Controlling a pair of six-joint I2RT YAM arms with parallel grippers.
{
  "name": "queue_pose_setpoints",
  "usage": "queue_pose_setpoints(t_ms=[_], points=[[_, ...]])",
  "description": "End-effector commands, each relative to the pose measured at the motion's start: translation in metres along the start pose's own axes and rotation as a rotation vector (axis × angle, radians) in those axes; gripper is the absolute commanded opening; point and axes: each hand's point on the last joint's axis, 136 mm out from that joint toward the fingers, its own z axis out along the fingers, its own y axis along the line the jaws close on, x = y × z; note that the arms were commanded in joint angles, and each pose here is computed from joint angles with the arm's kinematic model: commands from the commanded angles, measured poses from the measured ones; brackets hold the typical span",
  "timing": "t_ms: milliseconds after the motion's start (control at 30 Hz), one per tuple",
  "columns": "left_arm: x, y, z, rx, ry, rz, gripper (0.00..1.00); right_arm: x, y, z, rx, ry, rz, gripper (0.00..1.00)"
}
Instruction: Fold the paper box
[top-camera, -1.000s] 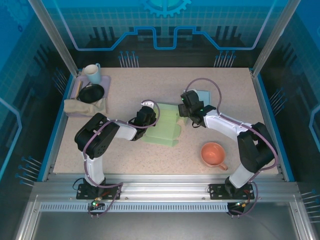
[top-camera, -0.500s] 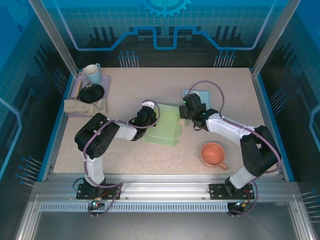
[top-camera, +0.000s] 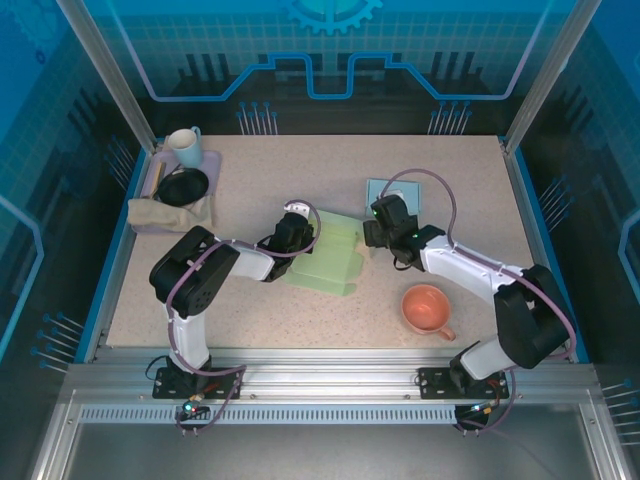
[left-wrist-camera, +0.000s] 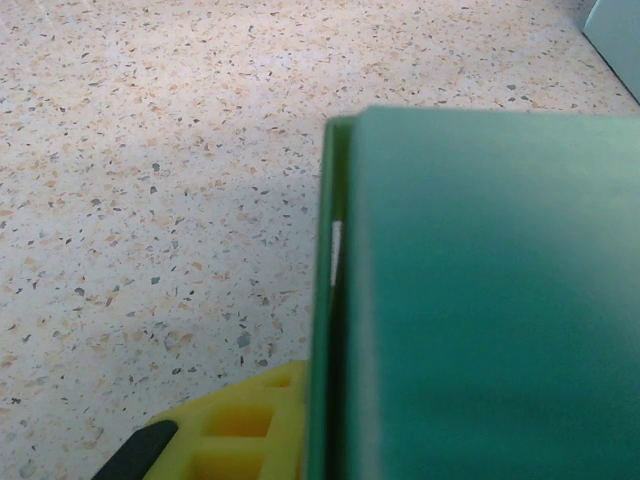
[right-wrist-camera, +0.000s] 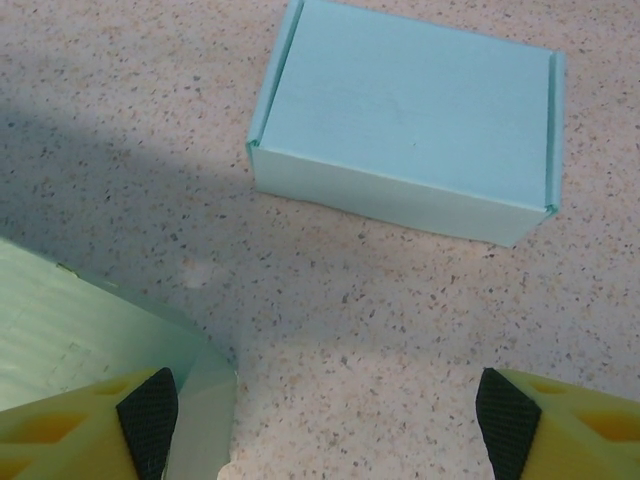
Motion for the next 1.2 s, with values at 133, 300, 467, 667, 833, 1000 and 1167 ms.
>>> queue_pose_setpoints(t_ms=[133,300,467,667,833,1000,1167], points=[[0.031,0.006,0.005,-0.018,0.103,0.048,0.15,0.022,0.017,-0.017,-0.058,0.041,-0.058,0.81],[0.031,0.006,0.005,-0.019,0.102,0.047,0.15,0.02,0.019,-0.025,-0.063,0.034,-0.059,0.81],[0.031,0.006,0.005,-0.018,0.102,0.046,0.15,0.023,0.023,-0.024,-0.077,0.041,-0.066,0.82],[0.03,0.006,0.005,-0.017,0.101,0.048,0.15,0.02,0.0,-0.008,0.046,0.047,-0.054,0.82],[0.031,0.005,0.005,-0.014,0.103,0.051,0.15,0.005,-0.028,0.0,0.088,0.021,0.032,0.81],[0.032,0.005,0.005,-0.011,0.104,0.052,0.15,-0.008,-0.034,0.01,0.017,0.017,0.107,0.81],[0.032,0.005,0.004,-0.011,0.104,0.052,0.15,-0.017,-0.026,0.02,-0.047,0.039,0.126,0.81]])
